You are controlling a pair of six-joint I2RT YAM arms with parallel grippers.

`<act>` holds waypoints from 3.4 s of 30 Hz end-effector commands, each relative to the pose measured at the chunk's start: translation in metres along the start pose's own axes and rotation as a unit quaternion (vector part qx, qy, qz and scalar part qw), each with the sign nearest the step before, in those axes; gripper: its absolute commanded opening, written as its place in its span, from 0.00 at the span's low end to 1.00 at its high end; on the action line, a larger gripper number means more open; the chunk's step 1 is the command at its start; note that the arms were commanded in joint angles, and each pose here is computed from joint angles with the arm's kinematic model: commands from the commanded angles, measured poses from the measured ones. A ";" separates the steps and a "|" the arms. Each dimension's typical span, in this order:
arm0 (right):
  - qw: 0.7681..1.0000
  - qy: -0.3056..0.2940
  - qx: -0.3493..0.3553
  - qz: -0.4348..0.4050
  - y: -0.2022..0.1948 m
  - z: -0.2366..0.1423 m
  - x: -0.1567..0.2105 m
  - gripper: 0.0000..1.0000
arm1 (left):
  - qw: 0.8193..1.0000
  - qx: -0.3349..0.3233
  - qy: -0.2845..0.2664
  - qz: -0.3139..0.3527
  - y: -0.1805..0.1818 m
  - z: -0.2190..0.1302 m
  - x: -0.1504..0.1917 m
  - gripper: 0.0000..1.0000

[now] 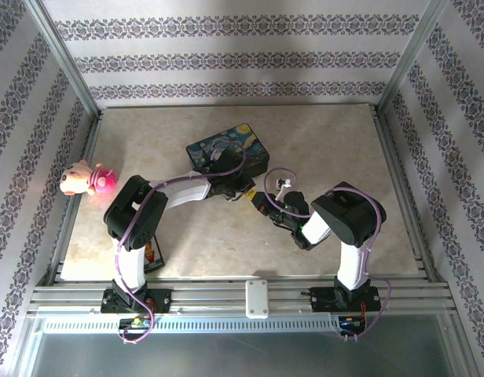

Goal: Unlock the padlock with the key

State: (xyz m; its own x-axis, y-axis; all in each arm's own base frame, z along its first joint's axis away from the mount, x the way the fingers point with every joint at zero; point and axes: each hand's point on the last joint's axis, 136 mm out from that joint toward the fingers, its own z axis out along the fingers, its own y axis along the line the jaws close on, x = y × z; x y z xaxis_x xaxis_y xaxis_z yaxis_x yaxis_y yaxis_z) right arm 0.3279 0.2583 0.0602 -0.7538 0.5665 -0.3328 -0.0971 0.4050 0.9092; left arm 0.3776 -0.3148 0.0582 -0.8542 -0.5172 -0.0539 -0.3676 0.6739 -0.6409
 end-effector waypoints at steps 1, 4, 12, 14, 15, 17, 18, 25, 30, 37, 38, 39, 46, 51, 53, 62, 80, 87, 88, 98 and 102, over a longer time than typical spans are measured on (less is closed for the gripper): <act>1.000 -0.024 0.008 -0.006 -0.004 0.005 -0.015 0.00 | 0.995 -0.027 0.083 -0.046 0.026 0.009 0.035 0.06; 1.000 -0.025 0.009 -0.005 -0.004 0.003 -0.016 0.00 | 0.995 -0.028 0.084 -0.047 0.026 0.009 0.035 0.06; 0.999 -0.026 0.022 -0.003 -0.013 -0.005 -0.014 0.18 | 0.994 -0.027 0.075 -0.069 0.032 0.009 0.031 0.06; 0.999 -0.026 0.024 -0.002 -0.015 -0.007 -0.013 0.22 | 0.994 -0.027 0.074 -0.071 0.032 0.009 0.030 0.06; 0.999 -0.026 0.024 -0.003 -0.015 -0.008 -0.012 0.22 | 0.994 -0.027 0.074 -0.071 0.032 0.009 0.030 0.06; 0.999 -0.025 0.023 -0.004 -0.015 -0.009 -0.012 0.22 | 0.994 -0.027 0.074 -0.071 0.031 0.009 0.030 0.06; 0.999 -0.025 0.022 -0.004 -0.014 -0.009 -0.011 0.22 | 0.994 -0.027 0.075 -0.071 0.032 0.009 0.030 0.06; 0.999 -0.029 0.013 -0.015 -0.005 -0.015 -0.013 0.31 | 0.994 -0.028 0.073 -0.078 0.035 0.010 0.029 0.06; 0.999 -0.029 0.022 -0.021 -0.007 -0.024 -0.010 0.34 | 0.994 -0.029 0.072 -0.079 0.037 0.009 0.028 0.06; 0.999 -0.022 0.019 -0.028 -0.001 -0.022 -0.007 0.29 | 0.994 -0.028 0.074 -0.078 0.036 0.009 0.028 0.06; 0.999 -0.020 0.017 -0.029 0.000 -0.020 -0.006 0.29 | 0.994 -0.028 0.073 -0.077 0.036 0.009 0.028 0.06; 0.999 -0.018 0.017 -0.028 0.000 -0.020 -0.005 0.28 | 0.994 -0.028 0.074 -0.078 0.037 0.009 0.028 0.06; 0.999 -0.013 -0.002 -0.035 0.013 -0.008 -0.005 0.27 | 0.994 -0.030 0.075 -0.076 0.038 0.009 0.029 0.06; 0.999 -0.015 -0.004 -0.038 0.017 -0.006 -0.007 0.24 | 0.994 -0.029 0.076 -0.075 0.038 0.009 0.030 0.06; 0.999 -0.015 -0.004 -0.038 0.017 -0.005 -0.007 0.20 | 0.994 -0.029 0.076 -0.075 0.038 0.009 0.030 0.06; 0.999 -0.012 -0.002 -0.034 0.013 0.000 -0.006 0.06 | 0.994 -0.028 0.078 -0.072 0.037 0.009 0.030 0.06; 0.999 -0.020 -0.019 -0.035 0.025 0.016 -0.017 0.00 | 0.994 -0.028 0.095 -0.051 0.029 0.011 0.040 0.04; 0.999 -0.025 -0.019 -0.034 0.025 0.015 -0.020 0.00 | 0.995 -0.012 0.090 -0.050 0.025 0.008 0.039 0.19; 0.999 -0.025 -0.017 -0.033 0.024 0.014 -0.019 0.00 | 0.995 -0.009 0.085 -0.049 0.024 0.007 0.037 0.25; 0.999 -0.028 -0.018 -0.030 0.024 0.014 -0.021 0.00 | 0.997 0.012 0.063 -0.049 0.018 0.000 0.023 0.53; 0.999 -0.028 -0.019 -0.027 0.025 0.016 -0.023 0.00 | 0.997 0.013 0.052 -0.049 0.021 -0.005 0.019 0.58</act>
State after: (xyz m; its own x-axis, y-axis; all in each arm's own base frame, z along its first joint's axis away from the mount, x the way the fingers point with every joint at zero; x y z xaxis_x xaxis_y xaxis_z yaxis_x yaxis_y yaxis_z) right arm 0.3400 0.2631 0.0698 -0.7403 0.5557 -0.3784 -0.1258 0.4384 0.8899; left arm 0.3759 -0.3161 0.0684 -0.8556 -0.5173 -0.0177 -0.3539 0.6098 -0.7091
